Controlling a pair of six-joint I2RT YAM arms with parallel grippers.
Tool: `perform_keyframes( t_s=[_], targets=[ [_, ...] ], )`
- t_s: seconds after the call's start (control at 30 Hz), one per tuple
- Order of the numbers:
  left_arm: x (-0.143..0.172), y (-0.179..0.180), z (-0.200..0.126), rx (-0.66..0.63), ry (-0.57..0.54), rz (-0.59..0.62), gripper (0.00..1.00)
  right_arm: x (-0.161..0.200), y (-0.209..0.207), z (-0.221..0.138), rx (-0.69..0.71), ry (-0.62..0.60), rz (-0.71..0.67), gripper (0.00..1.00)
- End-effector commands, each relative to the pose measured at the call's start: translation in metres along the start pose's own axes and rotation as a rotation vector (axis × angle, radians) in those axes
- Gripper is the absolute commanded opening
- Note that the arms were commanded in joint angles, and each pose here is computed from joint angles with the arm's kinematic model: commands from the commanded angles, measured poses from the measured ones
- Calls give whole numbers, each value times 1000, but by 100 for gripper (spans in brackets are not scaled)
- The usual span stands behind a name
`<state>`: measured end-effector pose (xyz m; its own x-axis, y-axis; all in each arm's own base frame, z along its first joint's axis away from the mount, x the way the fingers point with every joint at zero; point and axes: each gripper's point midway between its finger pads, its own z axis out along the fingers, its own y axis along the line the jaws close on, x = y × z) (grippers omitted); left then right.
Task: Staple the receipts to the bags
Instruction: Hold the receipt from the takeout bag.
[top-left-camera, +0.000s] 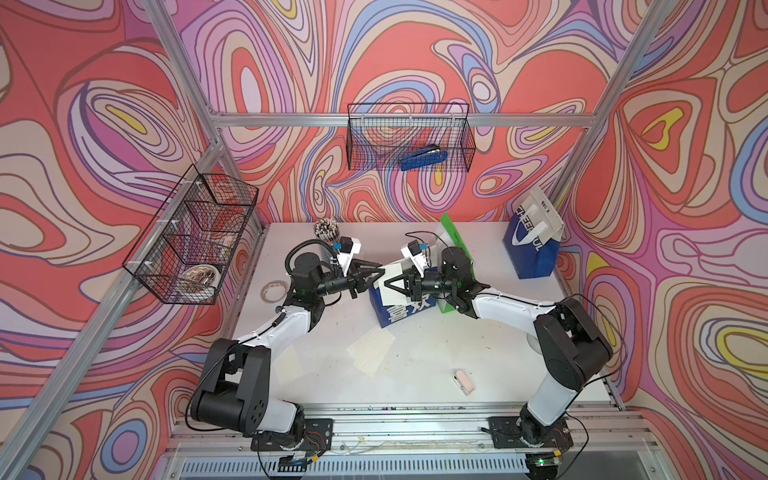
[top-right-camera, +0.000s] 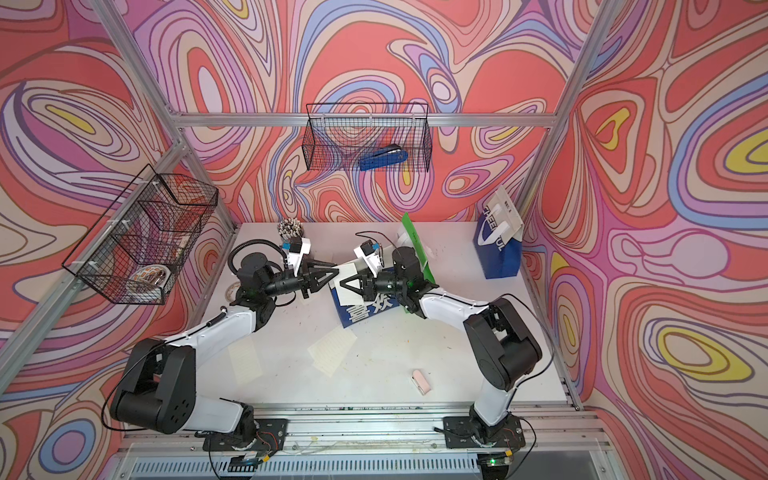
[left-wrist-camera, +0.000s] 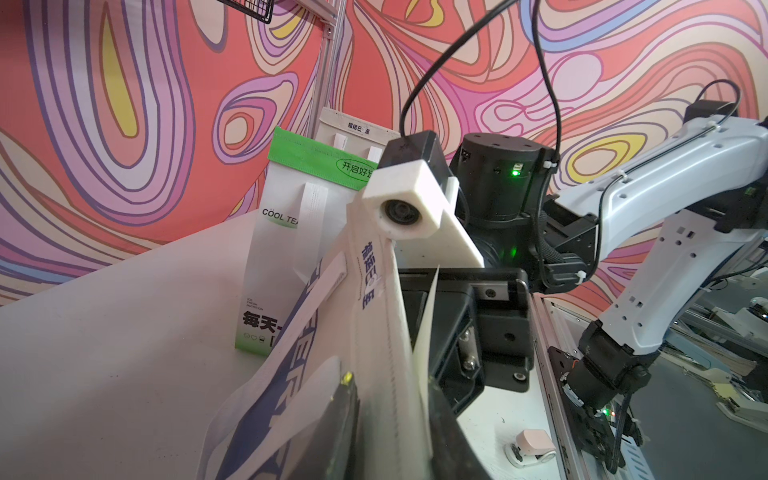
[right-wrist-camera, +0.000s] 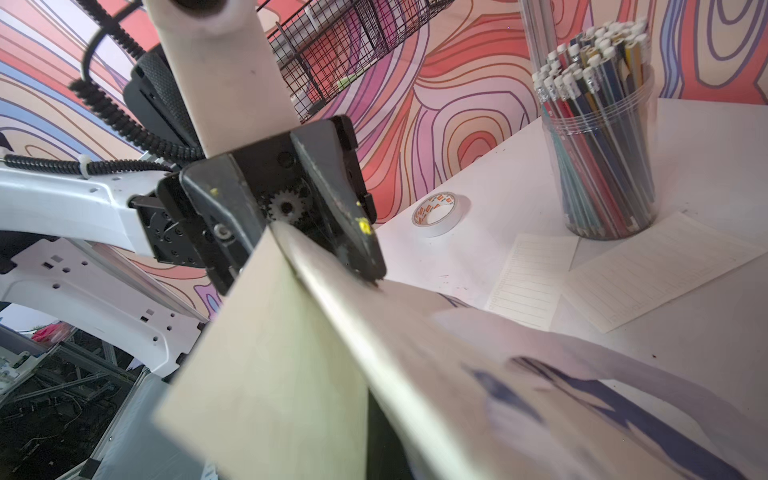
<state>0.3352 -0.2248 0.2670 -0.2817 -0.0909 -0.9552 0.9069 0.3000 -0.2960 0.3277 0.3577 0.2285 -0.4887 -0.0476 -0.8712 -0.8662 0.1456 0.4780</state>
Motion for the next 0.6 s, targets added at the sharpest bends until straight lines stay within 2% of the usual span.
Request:
perform_keyframes(
  t_s=[0.0, 0.13, 0.27, 0.57],
  targets=[
    [-7, -3, 2, 25, -16, 28, 24, 6, -2, 2, 0, -4, 13, 0],
    [-7, -3, 2, 24, -16, 28, 20, 8, -3, 2, -1, -4, 16, 0],
    [-6, -1, 2, 18, -16, 26, 28, 11, -4, 3, 1, 0, 27, 0],
    [-5, -1, 2, 19, -15, 19, 31, 15, -6, 4, 7, 8, 32, 0]
  ],
)
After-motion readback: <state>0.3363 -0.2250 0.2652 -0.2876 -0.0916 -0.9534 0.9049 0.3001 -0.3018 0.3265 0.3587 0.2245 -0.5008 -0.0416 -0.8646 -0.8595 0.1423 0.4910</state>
